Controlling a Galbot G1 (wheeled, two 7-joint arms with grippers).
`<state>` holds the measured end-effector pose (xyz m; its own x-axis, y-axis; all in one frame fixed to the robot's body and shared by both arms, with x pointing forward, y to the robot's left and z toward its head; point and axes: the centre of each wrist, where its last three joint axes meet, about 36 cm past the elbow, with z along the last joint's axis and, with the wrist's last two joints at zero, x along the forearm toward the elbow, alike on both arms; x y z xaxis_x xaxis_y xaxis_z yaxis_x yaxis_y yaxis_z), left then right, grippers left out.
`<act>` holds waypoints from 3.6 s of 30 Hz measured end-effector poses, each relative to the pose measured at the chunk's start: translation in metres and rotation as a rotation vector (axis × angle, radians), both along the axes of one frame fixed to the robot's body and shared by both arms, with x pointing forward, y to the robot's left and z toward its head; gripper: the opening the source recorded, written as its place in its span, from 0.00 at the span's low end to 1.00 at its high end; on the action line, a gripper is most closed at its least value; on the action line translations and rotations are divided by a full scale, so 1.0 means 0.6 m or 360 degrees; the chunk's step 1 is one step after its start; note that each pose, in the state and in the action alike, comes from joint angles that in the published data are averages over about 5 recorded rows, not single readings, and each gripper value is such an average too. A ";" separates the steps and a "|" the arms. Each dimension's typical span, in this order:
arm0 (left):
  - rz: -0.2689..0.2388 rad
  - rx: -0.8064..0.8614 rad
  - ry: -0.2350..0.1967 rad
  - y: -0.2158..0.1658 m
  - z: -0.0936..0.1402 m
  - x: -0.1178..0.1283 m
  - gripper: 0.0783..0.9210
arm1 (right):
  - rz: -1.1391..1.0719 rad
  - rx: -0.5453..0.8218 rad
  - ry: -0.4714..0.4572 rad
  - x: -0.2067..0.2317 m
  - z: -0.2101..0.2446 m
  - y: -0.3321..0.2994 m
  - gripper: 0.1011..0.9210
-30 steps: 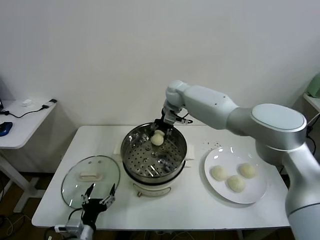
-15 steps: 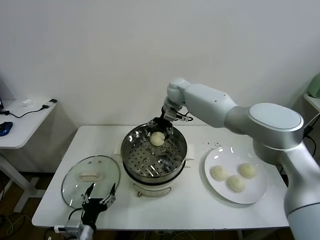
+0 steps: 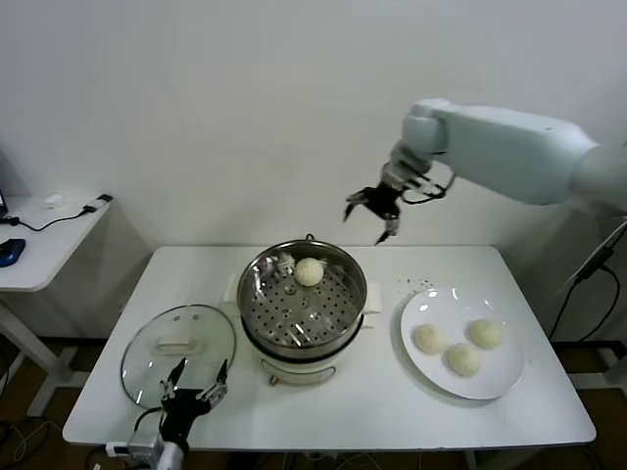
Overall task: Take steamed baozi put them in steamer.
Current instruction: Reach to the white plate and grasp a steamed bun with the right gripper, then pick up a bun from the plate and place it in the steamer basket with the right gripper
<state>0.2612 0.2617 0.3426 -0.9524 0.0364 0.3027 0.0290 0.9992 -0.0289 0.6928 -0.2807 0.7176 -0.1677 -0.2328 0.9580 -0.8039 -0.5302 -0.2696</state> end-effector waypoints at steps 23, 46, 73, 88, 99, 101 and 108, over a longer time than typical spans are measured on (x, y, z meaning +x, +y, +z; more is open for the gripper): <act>0.0012 -0.0002 0.0010 0.007 -0.001 0.001 0.88 | -0.0973 -0.0072 0.0290 -0.122 -0.303 -0.101 0.88; 0.0013 0.0001 0.0015 0.008 0.001 -0.009 0.88 | -0.1095 -0.0066 0.0286 -0.123 -0.432 -0.073 0.71; -0.0024 0.0007 -0.0025 0.002 0.032 -0.006 0.88 | -0.0829 0.0284 0.0150 -0.086 0.021 0.146 0.65; -0.0031 -0.0026 -0.0055 -0.001 0.045 0.005 0.88 | -0.0724 0.0236 0.0185 -0.112 -0.043 0.428 0.65; -0.0035 -0.0018 -0.0057 0.002 0.048 0.002 0.88 | -0.0760 0.0174 0.0184 -0.092 -0.159 0.498 0.65; -0.0035 -0.0019 -0.0059 0.002 0.048 0.002 0.88 | -0.0769 0.0171 0.0185 -0.090 -0.174 0.503 0.65; -0.0036 -0.0020 -0.0063 0.001 0.049 0.002 0.88 | -0.0785 0.0176 0.0207 -0.088 -0.209 0.522 0.67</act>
<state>0.2623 0.2622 0.3717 -0.9625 0.0618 0.2641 0.0530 0.9978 -0.0402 0.6399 0.0327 0.5920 -0.1641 -0.2570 0.9524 -0.9815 -0.0542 -0.1838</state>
